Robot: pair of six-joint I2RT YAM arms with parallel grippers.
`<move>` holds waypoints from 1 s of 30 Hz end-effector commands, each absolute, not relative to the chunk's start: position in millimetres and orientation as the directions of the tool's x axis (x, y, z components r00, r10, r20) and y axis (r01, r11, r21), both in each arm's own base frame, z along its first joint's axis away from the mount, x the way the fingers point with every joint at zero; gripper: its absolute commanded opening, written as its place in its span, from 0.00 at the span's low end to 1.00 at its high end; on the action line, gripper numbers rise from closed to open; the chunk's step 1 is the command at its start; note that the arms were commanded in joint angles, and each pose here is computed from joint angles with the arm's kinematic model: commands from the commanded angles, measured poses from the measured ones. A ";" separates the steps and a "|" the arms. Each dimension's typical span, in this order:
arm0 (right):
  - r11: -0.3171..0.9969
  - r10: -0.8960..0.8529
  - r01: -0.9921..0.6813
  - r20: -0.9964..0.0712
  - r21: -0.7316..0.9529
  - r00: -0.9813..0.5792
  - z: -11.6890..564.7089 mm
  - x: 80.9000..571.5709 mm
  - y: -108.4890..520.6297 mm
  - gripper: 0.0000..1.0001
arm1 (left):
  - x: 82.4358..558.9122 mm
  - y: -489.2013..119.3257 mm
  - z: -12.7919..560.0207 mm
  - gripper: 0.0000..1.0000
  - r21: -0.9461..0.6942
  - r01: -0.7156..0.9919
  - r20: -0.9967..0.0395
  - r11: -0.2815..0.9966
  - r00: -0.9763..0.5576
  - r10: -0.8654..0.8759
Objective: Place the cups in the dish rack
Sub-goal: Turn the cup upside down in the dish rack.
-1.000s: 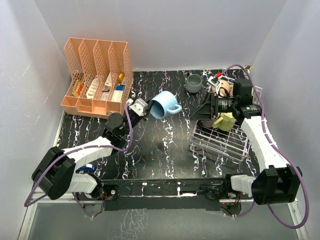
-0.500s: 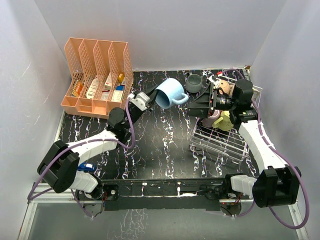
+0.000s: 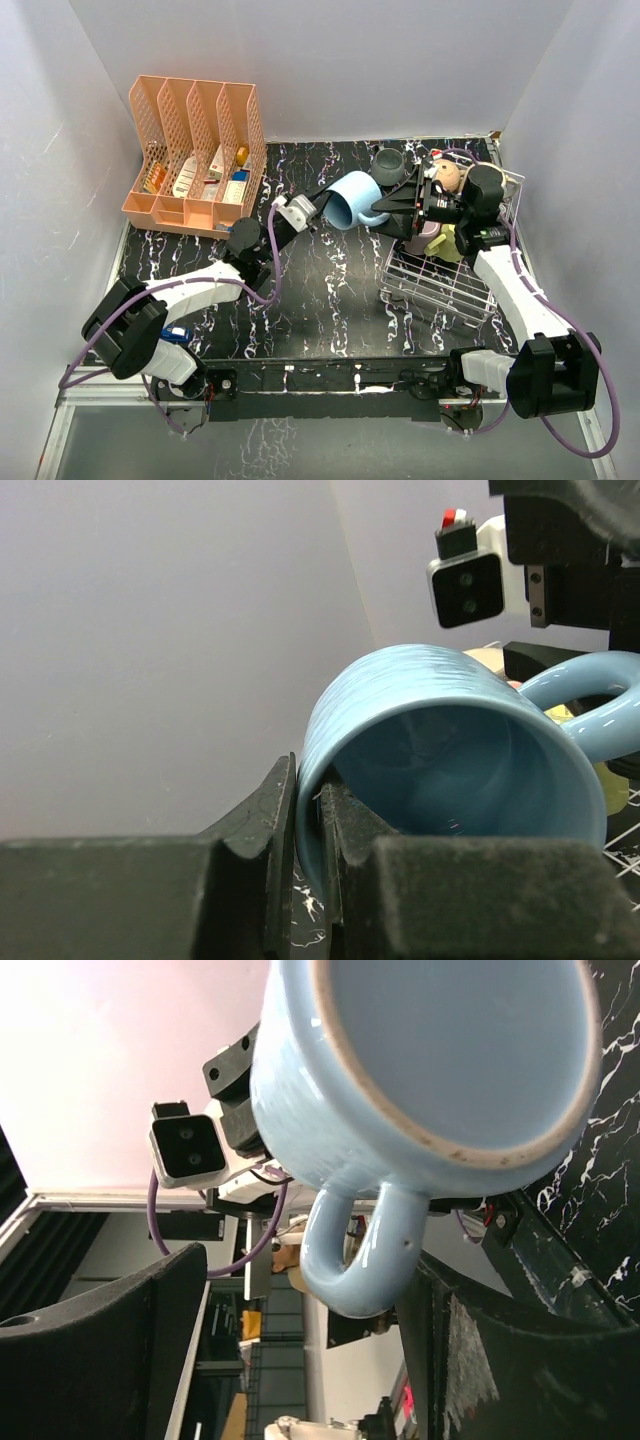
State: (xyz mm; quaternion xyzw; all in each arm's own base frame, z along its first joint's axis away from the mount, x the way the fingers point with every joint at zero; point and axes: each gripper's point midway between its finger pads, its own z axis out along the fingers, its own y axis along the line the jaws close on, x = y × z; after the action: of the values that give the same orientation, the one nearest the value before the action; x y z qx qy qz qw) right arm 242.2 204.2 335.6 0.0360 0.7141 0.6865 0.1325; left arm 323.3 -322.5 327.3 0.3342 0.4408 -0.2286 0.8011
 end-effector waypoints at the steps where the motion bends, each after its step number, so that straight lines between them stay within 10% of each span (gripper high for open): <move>1: 0.052 0.244 -0.071 -0.082 0.996 -0.966 329.3 244.5 206.1 0.74 | 298.9 -312.2 412.9 0.00 0.357 0.609 -0.700 0.708 0.677 -0.229; 11: 0.054 0.246 -0.031 -0.044 0.998 -0.968 324.7 247.0 208.4 0.57 | 288.7 -329.6 399.9 0.00 0.427 0.636 -0.685 0.643 0.692 -0.229; 21: 0.057 0.266 -0.027 -0.041 0.998 -0.963 309.8 246.1 208.0 0.08 | 277.5 -342.7 384.8 0.00 0.465 0.683 -0.698 0.564 0.674 -0.241; 30: 0.022 0.304 -0.269 -0.263 0.963 -0.916 333.7 240.6 195.9 0.08 | 259.0 -317.7 353.1 0.70 0.276 0.793 -0.842 0.544 0.472 -0.260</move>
State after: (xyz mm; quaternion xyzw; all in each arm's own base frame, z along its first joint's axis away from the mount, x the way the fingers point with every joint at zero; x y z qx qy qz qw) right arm 246.7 203.3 287.4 0.1118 0.7199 0.6798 0.0842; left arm 290.3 -337.1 315.8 0.3773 0.4067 -0.2852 0.7816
